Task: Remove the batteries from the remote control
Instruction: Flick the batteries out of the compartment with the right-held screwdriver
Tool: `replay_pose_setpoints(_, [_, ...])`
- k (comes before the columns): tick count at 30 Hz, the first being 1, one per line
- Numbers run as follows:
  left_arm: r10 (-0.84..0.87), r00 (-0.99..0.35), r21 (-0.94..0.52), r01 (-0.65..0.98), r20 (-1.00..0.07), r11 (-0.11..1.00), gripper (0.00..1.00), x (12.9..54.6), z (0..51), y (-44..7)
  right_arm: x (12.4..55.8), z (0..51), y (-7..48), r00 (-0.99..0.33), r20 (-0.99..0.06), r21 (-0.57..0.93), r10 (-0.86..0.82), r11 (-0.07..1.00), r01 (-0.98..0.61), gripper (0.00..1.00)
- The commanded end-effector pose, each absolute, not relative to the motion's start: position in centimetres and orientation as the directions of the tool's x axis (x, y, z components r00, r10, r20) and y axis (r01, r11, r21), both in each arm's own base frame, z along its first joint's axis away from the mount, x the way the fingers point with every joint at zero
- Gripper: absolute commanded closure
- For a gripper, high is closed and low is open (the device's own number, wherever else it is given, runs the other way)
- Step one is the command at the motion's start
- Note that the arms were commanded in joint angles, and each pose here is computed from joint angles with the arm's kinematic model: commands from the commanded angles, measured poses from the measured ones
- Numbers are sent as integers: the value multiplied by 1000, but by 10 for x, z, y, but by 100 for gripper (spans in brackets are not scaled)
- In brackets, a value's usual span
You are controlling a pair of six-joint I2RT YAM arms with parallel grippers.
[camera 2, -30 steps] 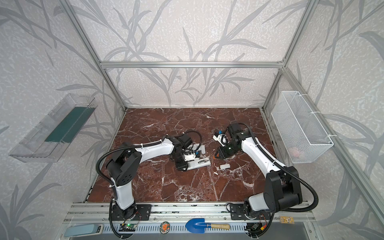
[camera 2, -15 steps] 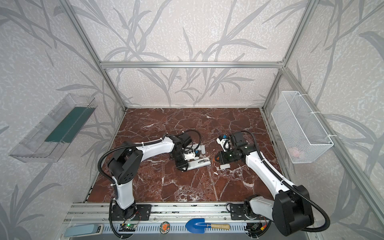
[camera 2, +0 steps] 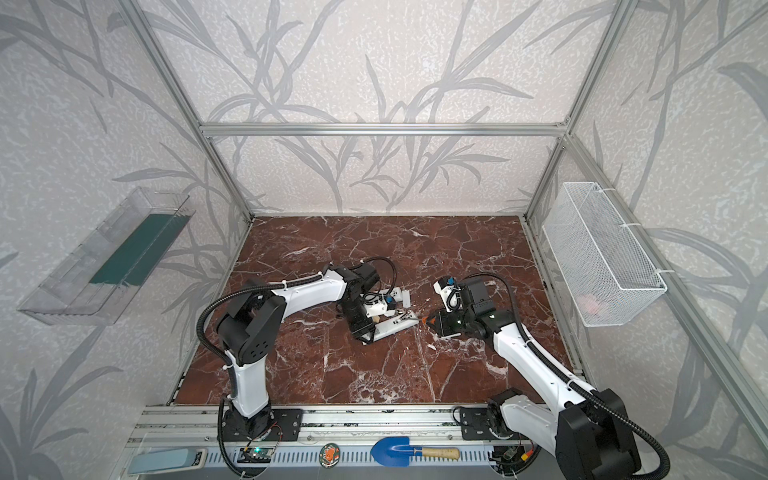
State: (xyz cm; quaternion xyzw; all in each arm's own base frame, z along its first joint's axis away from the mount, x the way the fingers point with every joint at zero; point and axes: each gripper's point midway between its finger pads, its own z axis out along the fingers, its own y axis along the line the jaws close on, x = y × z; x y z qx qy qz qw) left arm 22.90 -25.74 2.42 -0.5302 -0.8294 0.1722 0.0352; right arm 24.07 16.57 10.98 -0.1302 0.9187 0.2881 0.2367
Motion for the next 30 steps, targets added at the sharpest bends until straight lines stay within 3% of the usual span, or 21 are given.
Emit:
replay_pose_setpoints(1, [926,-378,-396,851,-4,345,100,196,11,-245,249,110,160,-845,-527,429,-94,828,-360,100])
replay_pose_setpoints(24, [938,-346,-330,882,31,336,100,198,2,-240,264,150,174,-816,-566,442,-118,791,-422,100])
replay_pose_setpoints(28, [936,-351,-300,891,24,341,70,202,2,-238,266,154,170,-809,-576,421,-119,805,-418,100])
replay_pose_setpoints(29, [936,-352,-293,893,20,342,58,203,3,-238,267,155,170,-805,-581,415,-118,808,-418,100])
replay_pose_setpoints(30, [936,-353,-284,896,15,342,38,205,4,-238,268,157,169,-801,-587,411,-114,811,-416,100])
